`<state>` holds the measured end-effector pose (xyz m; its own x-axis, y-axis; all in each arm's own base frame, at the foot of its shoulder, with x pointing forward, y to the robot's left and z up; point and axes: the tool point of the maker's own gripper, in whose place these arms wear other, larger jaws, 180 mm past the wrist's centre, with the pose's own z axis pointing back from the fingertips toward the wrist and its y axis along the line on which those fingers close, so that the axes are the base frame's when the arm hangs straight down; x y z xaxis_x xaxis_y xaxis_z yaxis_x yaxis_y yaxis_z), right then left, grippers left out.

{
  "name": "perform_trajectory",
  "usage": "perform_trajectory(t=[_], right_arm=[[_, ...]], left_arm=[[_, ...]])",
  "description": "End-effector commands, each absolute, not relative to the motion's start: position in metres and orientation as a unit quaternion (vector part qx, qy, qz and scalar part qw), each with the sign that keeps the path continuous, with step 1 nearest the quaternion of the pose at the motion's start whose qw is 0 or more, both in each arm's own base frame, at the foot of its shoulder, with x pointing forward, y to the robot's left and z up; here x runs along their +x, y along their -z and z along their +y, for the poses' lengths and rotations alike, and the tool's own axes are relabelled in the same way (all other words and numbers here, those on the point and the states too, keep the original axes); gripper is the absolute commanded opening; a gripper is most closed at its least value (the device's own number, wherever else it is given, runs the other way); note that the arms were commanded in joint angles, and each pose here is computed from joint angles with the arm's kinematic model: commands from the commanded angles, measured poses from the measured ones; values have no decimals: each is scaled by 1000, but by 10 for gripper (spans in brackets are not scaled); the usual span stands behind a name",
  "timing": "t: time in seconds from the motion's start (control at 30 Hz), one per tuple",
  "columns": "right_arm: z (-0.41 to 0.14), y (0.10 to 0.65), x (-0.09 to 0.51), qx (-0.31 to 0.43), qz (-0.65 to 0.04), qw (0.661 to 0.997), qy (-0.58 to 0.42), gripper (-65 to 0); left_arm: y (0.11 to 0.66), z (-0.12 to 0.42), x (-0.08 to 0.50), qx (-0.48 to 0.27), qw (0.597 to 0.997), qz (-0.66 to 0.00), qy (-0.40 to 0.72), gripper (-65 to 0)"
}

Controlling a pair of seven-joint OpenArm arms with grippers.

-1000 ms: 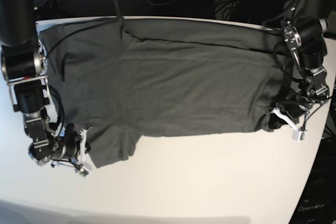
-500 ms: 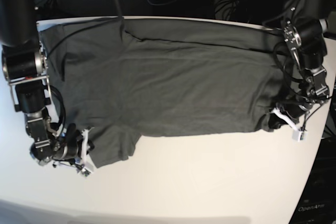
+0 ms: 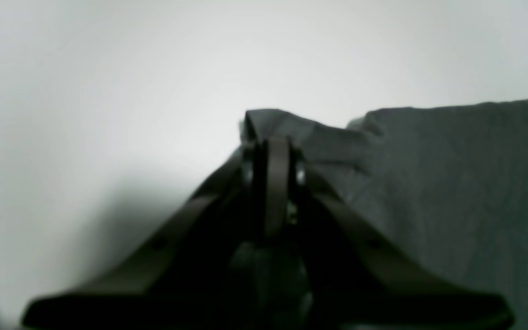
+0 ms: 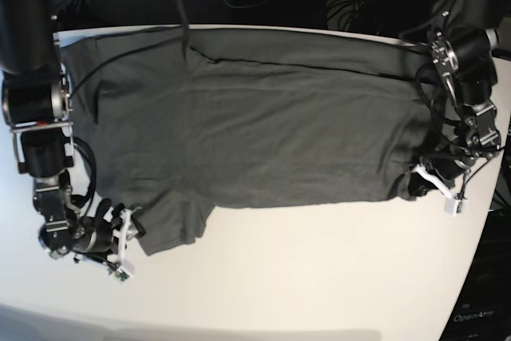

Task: Fold the T-shirt properly
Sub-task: 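Move the right gripper to the sleeve-end corner and grasp it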

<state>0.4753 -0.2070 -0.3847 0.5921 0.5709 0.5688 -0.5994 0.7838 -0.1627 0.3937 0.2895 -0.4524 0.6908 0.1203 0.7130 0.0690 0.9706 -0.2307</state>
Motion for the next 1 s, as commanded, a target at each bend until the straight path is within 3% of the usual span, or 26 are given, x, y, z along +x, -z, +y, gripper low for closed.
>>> perform_trajectory(t=[0.0, 0.97], right_arm=[[-211, 358, 495, 14, -345, 882, -321, -308], [-217, 381, 479, 45, -357, 888, -287, -305]], left_arm=[[499, 289, 341, -88, 962, -258, 28, -628], [499, 289, 342, -89, 961, -259, 27, -628]])
